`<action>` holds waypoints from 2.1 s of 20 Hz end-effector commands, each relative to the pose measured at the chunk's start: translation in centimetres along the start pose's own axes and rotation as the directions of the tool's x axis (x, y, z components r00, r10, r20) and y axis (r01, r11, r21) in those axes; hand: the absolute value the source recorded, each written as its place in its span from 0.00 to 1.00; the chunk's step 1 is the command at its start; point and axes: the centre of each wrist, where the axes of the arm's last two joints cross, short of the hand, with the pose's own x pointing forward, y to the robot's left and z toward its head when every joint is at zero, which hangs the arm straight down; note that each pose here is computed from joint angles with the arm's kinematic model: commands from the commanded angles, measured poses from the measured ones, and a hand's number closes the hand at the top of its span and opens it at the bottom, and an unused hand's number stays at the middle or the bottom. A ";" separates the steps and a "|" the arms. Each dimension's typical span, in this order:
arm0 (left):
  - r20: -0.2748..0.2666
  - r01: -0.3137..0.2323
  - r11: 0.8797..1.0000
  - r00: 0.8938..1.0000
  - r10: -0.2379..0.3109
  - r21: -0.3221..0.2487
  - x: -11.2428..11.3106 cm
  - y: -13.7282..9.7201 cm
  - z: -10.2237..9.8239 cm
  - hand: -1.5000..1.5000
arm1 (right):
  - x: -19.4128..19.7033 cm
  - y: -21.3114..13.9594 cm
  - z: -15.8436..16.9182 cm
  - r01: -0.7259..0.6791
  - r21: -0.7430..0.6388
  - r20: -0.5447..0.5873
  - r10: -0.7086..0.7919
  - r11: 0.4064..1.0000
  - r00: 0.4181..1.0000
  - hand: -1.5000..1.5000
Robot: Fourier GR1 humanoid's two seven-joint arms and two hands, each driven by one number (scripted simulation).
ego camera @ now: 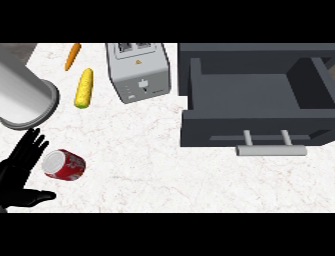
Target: Pick up the can, place it into the drawer and close the drawer
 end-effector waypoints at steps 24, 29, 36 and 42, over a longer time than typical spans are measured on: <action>-0.072 -0.153 0.988 0.986 0.152 -0.015 -6.4 0.9 -2.6 0.00 | 2.3 -1.0 1.9 -0.007 0.018 -0.013 0.007 1.000 1.000 0.00; -0.082 -0.218 0.972 0.974 0.211 -0.088 -6.1 0.3 -3.6 1.00 | 1.2 1.2 0.6 0.023 0.015 -0.009 -0.023 1.000 1.000 0.00; -0.028 -0.236 0.946 0.971 0.236 -0.221 -5.7 -1.7 -4.4 1.00 | 2.7 -0.3 0.1 0.037 0.010 0.006 -0.037 0.999 0.999 0.00; 0.058 -0.264 0.936 0.957 0.284 -0.234 -4.0 -4.8 -6.2 1.00 | 2.5 -0.6 1.8 0.030 -0.013 0.012 -0.030 0.999 0.999 0.00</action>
